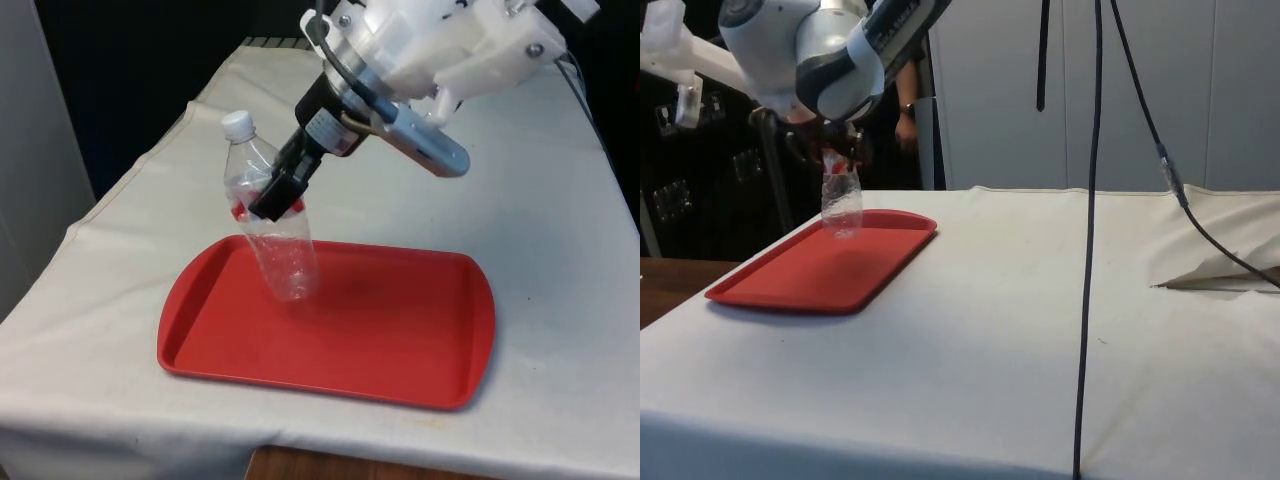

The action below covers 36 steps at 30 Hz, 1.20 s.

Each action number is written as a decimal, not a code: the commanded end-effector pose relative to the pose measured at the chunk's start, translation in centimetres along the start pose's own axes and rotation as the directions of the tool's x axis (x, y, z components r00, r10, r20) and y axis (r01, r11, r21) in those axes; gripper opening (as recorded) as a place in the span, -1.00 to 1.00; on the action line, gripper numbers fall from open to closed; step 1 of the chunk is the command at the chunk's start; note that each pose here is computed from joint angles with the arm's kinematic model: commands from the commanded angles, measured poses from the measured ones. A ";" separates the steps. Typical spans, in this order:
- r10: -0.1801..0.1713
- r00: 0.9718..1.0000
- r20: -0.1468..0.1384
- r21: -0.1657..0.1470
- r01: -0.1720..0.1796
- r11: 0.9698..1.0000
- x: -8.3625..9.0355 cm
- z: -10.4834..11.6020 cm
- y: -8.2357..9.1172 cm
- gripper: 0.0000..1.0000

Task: Place the bottle upright on the tray.

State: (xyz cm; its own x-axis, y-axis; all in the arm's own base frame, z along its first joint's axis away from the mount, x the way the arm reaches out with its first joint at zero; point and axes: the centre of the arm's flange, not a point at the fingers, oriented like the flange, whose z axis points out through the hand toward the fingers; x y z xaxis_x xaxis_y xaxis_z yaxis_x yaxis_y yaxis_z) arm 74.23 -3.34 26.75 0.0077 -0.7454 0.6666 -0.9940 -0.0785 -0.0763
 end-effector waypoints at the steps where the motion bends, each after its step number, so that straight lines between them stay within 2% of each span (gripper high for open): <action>1: 0.004 1.000 -0.011 0.000 -0.004 1.000 -0.3 0.0 -0.1 -0.73; 3: 0.002 0.999 -0.035 -0.001 -0.002 1.000 -0.9 -0.1 -0.2 -0.73; 4: -0.002 1.000 -0.025 -0.002 0.002 1.000 -0.6 0.0 -0.1 -0.73; 5: 0.001 0.999 -0.045 -0.002 -0.001 1.000 -1.1 -0.1 -0.2 -0.73; 9: -0.001 0.997 -0.076 -0.004 0.001 1.000 -1.9 -0.2 -0.3 -0.73; 10: -0.002 0.996 -0.090 -0.005 0.001 1.000 -2.2 -0.3 -0.4 -0.73; 12: 0.000 0.995 -0.103 -0.003 0.000 1.000 -2.7 -0.5 -0.6 -0.73; 13: -0.005 0.995 -0.097 -0.004 0.005 1.000 -2.4 -0.3 -0.4 -0.73; 16: 0.005 0.993 -0.120 0.000 -0.005 1.000 -3.4 -0.8 -0.8 -0.73; 22: 0.010 0.990 -0.137 0.003 -0.010 1.000 -4.2 -1.2 -0.9 -0.73; 32: 0.007 0.990 -0.142 -0.004 -0.008 1.000 -4.8 -0.9 -0.7 -0.73; 36: 0.010 0.989 -0.147 -0.002 -0.011 1.000 -5.8 -0.6 -0.7 -0.73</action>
State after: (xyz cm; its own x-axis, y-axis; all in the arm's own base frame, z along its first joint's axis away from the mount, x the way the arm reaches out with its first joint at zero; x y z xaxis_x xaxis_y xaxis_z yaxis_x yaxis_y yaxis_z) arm 74.69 1.26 23.50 -0.0144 -0.6416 0.7669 -0.9945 -0.0706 -0.0778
